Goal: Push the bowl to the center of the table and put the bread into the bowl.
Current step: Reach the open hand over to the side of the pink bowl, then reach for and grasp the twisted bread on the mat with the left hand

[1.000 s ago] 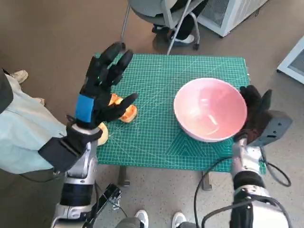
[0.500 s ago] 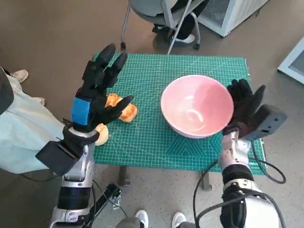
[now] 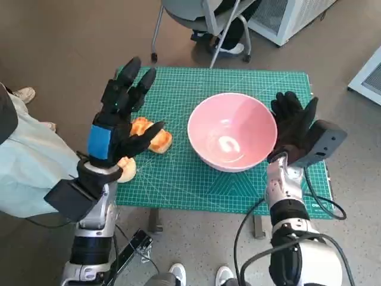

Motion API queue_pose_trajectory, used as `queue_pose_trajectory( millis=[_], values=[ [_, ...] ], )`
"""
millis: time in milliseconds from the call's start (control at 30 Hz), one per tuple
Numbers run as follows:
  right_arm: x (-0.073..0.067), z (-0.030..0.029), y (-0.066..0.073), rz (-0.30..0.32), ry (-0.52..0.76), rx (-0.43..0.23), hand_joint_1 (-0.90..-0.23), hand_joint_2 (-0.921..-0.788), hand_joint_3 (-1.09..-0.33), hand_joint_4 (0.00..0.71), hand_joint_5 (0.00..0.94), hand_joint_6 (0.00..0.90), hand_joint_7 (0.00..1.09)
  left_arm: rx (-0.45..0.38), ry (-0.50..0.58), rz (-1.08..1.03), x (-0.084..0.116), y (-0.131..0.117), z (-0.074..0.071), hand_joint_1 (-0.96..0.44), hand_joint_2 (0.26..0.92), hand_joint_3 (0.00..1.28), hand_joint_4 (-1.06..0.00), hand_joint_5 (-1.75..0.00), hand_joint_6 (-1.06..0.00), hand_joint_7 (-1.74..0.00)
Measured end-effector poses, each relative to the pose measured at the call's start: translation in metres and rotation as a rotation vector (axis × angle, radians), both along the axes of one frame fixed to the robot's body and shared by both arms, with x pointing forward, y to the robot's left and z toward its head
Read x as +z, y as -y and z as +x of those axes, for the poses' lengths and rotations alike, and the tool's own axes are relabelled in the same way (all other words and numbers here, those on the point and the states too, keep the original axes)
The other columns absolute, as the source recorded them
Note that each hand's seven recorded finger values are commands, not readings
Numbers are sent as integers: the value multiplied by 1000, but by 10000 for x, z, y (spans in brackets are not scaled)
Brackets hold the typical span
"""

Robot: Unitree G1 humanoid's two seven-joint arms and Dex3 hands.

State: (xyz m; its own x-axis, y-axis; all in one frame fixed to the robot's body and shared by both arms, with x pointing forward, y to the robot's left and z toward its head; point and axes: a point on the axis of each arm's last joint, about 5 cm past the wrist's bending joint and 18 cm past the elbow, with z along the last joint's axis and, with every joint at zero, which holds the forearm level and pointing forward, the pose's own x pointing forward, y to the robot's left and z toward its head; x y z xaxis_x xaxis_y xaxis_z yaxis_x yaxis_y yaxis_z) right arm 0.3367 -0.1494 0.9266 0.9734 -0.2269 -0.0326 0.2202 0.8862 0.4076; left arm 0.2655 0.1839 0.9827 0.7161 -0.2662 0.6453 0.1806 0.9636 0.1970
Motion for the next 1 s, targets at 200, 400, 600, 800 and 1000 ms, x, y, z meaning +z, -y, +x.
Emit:
queue_pose_trajectory(
  millis=[200,400,600,800,1000],
  values=[
    [43,15,72,-47,21,-5,-507,-921,-882,250,3,106,713,39,-12,53,3,-144,12,-446,921,214,-333,0,-210,-197],
    [164,41,160,-127,129,-19,-518,-921,-871,258,6,102,691,145,-69,302,60,-405,80,-450,921,185,-316,-1,-214,-181],
    [394,74,175,-251,352,2,-545,-921,-834,330,34,115,675,239,-121,543,264,-656,210,-430,921,107,-301,0,-232,-165],
    [642,63,140,-387,655,124,-598,-921,-793,351,34,129,671,225,-171,687,456,-739,371,-395,904,32,-281,0,-261,-153],
    [842,18,106,-521,907,267,-629,-921,-787,346,21,92,738,176,-262,803,500,-725,518,-319,861,5,-265,0,-299,-150]
  ],
)
